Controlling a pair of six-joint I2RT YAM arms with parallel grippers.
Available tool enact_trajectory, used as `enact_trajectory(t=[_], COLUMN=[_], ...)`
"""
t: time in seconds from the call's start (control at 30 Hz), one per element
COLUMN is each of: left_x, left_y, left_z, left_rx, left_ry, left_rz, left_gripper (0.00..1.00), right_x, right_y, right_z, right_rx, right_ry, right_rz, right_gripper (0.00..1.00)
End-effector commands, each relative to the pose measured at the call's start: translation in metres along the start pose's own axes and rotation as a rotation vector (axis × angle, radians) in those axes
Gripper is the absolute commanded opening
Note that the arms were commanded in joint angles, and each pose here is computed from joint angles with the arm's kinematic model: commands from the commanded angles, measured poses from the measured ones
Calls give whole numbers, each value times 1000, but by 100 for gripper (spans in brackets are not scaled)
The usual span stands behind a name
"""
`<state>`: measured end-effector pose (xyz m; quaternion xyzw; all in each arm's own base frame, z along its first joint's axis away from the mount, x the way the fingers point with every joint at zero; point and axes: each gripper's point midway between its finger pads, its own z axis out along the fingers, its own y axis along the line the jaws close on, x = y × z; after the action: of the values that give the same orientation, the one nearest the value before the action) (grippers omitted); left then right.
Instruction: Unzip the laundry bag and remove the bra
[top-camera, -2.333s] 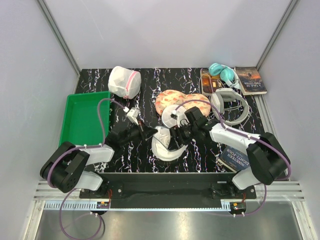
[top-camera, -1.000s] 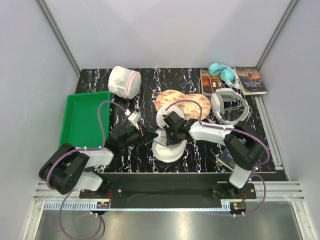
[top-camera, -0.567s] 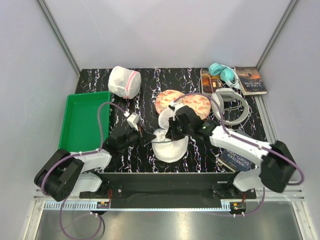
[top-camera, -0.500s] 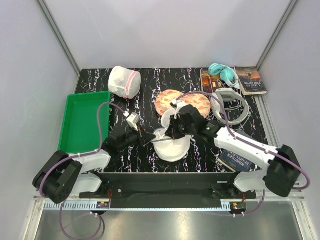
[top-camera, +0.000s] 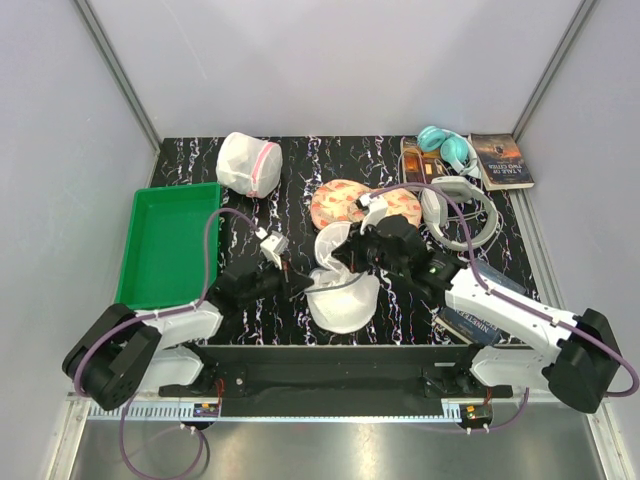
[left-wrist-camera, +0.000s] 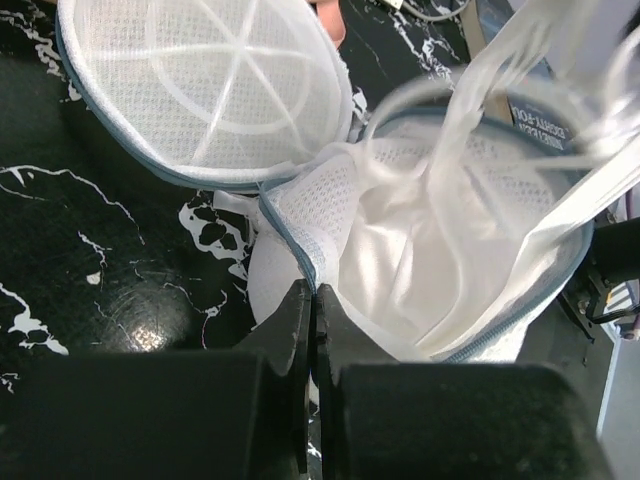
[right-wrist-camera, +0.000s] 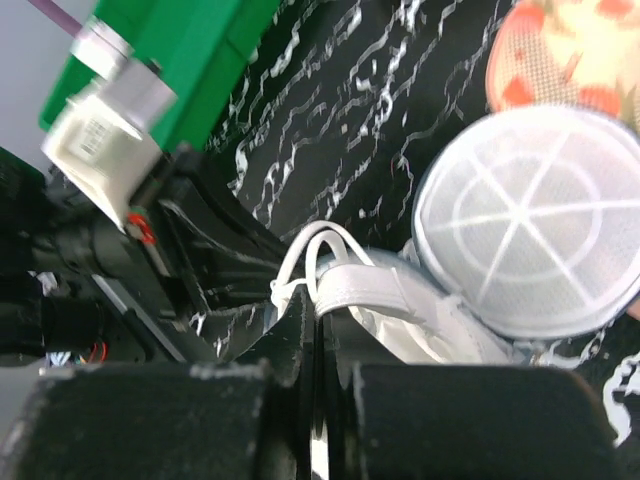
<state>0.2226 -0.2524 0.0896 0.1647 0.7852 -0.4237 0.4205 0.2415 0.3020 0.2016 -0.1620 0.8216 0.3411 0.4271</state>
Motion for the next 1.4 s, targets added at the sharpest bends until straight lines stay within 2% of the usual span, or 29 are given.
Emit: enact_trajectory(t=[0.0, 0.27, 0.67, 0.9, 1.2, 1.37], left_x=[-18, -9, 9, 16, 22, 21], left_y=[0, -5, -7, -2, 13, 1], left_z=[10, 19, 33, 40, 42, 49], left_rx=[-8, -13, -37, -112, -236, -226], left_ry=[-50, -19, 31, 64, 117, 120], left_rz=[55, 86, 131, 163, 230, 256], left_gripper=[0, 0, 0, 0, 0, 0], right_x=[-81, -135, -224, -244, -271, -273], right_y=[24, 12, -6, -7, -6, -8], right_z=[-14, -9, -27, -30, -58, -57], right_rx=[-32, 77, 101, 101, 93, 72], right_ry=[-249, -355, -567, -646, -794, -845], right_rz=[-77, -139, -114, -41, 78, 149], right_gripper=[0, 0, 0, 0, 0, 0])
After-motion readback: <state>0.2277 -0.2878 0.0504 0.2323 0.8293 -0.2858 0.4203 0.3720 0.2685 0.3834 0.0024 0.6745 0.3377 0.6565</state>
